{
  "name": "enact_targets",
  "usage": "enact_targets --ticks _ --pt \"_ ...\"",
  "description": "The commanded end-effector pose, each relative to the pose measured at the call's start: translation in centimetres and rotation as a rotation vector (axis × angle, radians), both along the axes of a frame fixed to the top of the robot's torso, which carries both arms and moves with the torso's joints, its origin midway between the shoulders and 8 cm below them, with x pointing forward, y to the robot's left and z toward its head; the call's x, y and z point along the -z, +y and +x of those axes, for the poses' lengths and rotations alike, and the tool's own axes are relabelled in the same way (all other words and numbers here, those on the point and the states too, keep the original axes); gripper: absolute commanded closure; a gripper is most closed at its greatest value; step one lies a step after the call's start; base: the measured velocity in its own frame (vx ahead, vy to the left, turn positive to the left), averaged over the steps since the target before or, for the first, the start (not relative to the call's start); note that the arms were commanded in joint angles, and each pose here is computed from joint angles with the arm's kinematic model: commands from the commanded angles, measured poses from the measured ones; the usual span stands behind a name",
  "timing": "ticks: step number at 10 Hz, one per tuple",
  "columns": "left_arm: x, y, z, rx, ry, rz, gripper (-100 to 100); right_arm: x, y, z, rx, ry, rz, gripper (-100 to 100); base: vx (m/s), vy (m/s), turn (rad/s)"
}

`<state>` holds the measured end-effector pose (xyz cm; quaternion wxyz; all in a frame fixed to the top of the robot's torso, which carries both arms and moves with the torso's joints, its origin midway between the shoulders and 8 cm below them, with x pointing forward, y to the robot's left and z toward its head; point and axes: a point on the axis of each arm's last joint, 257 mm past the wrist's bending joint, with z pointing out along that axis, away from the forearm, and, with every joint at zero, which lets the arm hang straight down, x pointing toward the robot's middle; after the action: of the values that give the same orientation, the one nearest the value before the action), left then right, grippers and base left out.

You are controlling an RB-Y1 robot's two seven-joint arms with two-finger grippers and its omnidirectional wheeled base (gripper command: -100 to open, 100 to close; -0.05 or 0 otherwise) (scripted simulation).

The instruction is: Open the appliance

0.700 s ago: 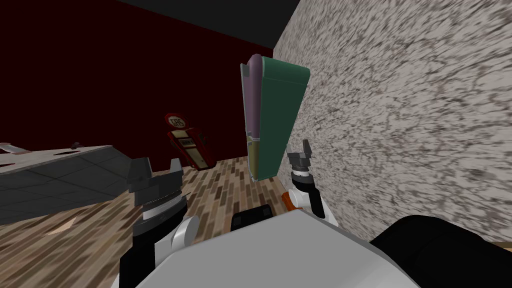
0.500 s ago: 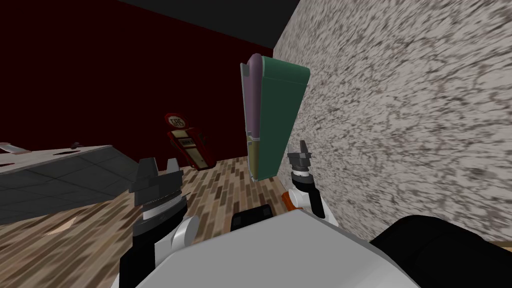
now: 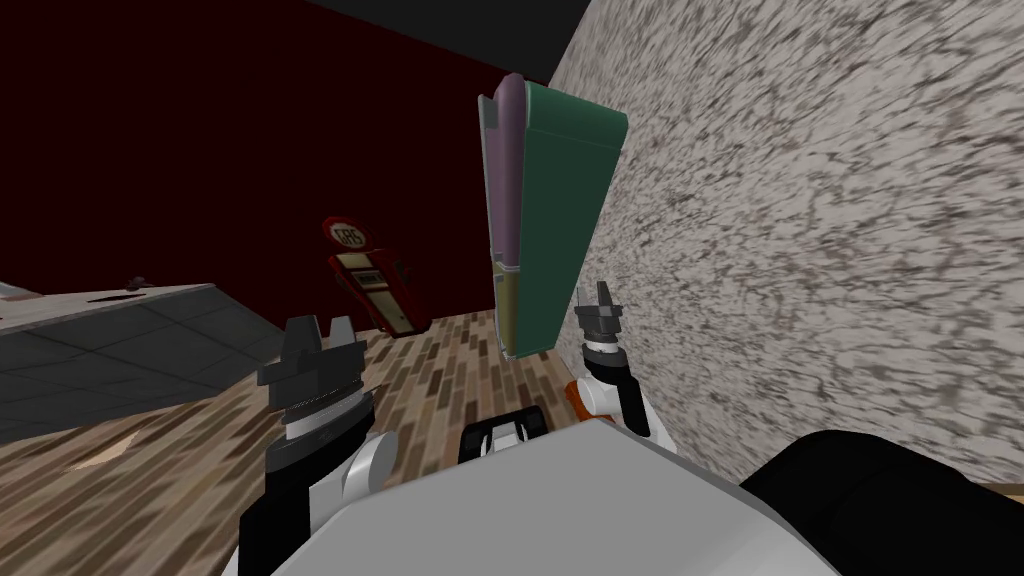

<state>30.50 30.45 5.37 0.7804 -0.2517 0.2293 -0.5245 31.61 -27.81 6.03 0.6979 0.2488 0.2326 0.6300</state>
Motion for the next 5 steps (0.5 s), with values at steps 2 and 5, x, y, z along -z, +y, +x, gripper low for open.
enact_targets --ticks 2,5 --pt "0.0 0.0 0.0 0.000 0.000 0.000 0 0.0 0.0 0.0 0.000 0.000 0.000 0 0.000 0.000 0.000" --pt "0.0 0.0 0.0 0.000 0.001 0.000 0 0.5 1.3 0.9 0.025 0.026 -0.135 -100 0.034 0.032 -0.028"
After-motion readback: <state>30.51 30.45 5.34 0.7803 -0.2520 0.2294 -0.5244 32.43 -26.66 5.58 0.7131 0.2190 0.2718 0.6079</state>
